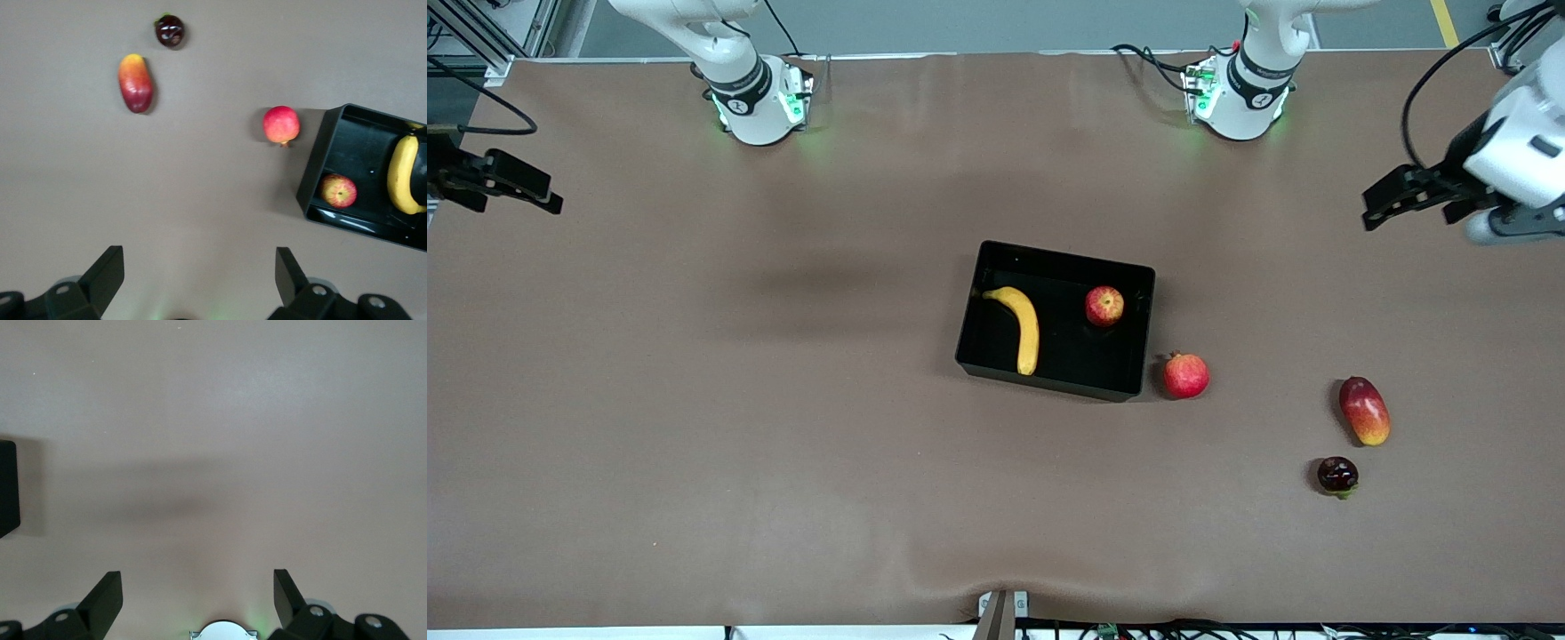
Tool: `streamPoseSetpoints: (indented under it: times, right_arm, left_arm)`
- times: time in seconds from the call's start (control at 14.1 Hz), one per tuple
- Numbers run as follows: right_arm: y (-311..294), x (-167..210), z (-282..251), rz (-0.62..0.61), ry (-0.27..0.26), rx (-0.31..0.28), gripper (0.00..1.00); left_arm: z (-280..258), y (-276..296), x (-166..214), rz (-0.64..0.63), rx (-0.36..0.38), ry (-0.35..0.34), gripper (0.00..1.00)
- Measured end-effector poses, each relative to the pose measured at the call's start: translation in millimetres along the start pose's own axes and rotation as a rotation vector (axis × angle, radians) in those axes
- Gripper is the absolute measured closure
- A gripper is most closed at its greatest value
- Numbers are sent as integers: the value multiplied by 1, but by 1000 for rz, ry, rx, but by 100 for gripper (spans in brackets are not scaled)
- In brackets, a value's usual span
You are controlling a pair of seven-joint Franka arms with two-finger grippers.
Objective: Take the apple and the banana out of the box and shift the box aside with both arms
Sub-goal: 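Move the left gripper over the box apple while the right gripper rises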
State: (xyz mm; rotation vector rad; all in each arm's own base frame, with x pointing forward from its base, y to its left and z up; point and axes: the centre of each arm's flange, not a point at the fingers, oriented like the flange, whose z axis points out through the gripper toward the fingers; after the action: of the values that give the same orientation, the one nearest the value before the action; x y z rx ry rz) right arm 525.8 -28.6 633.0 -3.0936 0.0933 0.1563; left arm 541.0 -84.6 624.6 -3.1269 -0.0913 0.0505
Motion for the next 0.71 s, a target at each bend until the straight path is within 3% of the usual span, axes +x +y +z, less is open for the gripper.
streamPoseSetpoints:
  times: [0.36,0.71]
  right_arm:
    - [2,11,29,4,7,0,0]
    - [-6,17,36,-10,24,-1,0]
  left_arm:
    - [71,102,10,-124,-13,-33,0]
    - [155,185,-11,-245,-25,-74,0]
